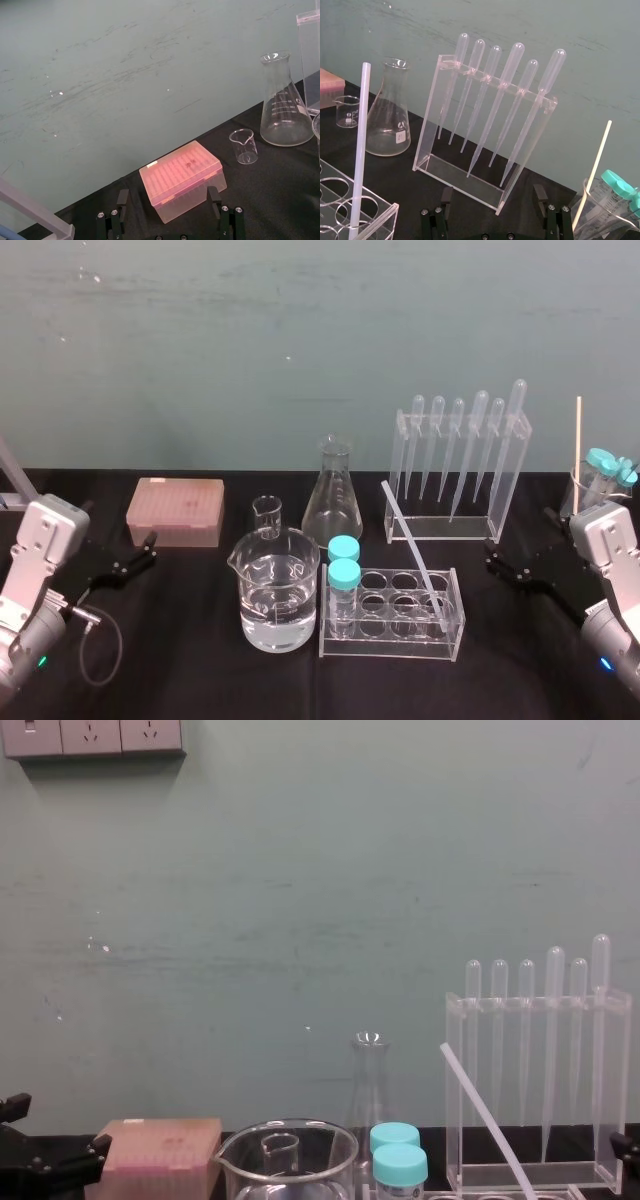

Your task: Pick up the stirring rod with one hand, then place it down.

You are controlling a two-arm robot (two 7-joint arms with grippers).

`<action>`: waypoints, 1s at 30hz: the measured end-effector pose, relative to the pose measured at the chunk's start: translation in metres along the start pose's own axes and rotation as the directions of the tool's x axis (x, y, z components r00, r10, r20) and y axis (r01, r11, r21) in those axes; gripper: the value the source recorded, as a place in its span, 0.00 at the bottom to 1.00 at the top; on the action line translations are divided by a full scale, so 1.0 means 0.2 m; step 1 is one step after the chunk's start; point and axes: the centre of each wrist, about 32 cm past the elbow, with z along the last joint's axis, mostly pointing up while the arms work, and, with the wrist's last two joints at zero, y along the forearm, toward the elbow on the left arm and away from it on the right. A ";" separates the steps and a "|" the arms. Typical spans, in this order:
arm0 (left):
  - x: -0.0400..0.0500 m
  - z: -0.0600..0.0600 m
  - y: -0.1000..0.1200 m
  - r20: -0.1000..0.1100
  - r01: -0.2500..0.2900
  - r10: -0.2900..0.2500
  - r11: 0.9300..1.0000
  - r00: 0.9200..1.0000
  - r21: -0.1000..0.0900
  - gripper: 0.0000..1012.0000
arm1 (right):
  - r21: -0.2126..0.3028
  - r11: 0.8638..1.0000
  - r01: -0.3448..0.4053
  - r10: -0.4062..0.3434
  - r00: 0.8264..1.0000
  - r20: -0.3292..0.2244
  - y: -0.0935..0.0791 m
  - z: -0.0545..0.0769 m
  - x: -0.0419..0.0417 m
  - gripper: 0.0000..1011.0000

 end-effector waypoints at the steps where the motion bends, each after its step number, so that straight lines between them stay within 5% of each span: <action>1: 0.000 0.00 0.00 0.000 0.000 0.000 1.000 1.000 0.000 0.99 | 0.000 1.000 0.000 0.000 1.000 0.000 0.00 0.00 0.000 0.99; 30: 0.000 0.00 0.00 0.000 0.000 0.000 1.000 1.000 0.000 0.99 | 0.000 1.000 0.000 0.000 1.000 0.000 0.00 0.00 0.000 0.99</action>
